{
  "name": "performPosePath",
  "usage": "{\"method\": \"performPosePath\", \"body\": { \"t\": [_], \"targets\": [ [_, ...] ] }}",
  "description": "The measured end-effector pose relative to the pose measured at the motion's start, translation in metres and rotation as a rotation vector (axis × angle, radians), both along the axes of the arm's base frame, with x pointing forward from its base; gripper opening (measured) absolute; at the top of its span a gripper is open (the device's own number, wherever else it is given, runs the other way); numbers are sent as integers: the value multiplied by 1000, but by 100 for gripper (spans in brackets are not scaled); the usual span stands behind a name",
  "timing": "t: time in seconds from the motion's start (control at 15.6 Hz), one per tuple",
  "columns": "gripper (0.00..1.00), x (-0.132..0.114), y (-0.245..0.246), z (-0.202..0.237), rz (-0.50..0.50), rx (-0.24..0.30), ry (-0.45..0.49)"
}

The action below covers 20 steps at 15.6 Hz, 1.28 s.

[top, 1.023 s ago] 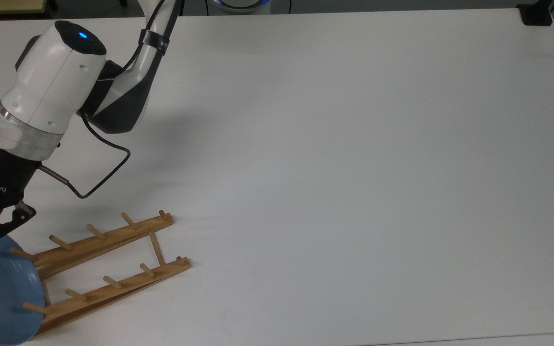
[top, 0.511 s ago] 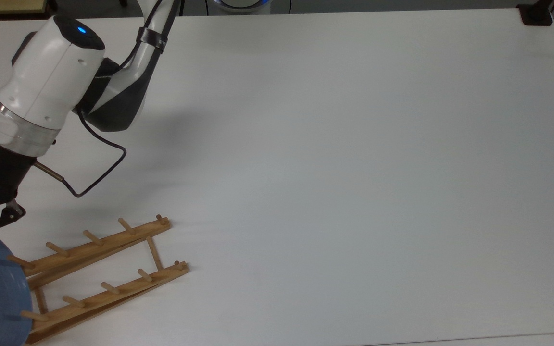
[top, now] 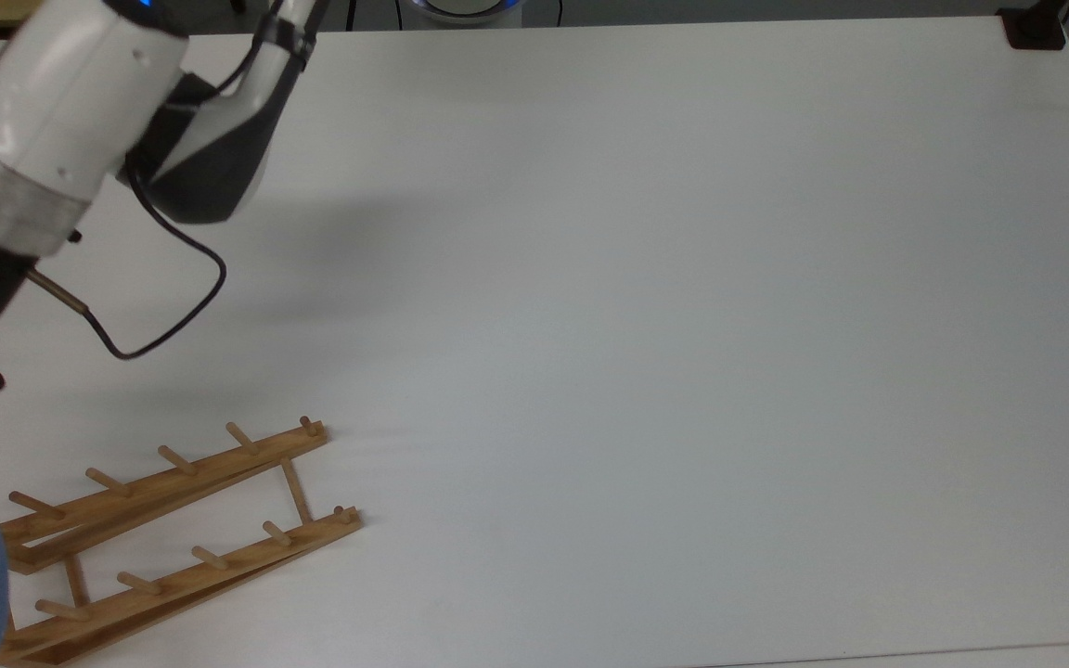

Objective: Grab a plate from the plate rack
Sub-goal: 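Lift the blue plate up out of the rack slots, then carry the blue plate away from the rack and lower it flat onto the table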

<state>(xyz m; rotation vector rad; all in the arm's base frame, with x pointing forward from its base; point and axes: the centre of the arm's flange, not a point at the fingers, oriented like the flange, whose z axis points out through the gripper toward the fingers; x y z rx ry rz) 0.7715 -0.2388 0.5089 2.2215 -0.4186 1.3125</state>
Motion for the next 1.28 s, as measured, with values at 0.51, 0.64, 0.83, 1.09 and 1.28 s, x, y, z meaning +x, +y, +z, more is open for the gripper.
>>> {"method": "performPosePath", "body": {
  "t": [0.51, 0.64, 0.83, 1.09, 1.28],
  "targets": [
    [7, -38, 87, 130, 43, 402, -291],
    [7, -44, 120, 107, 48, 538, -211],
    [7, -54, 177, 53, 29, 723, -25],
    [7, -72, 215, -13, -4, 867, 301],
    [7, -96, 226, -58, 101, 899, 673]
  ]
}}
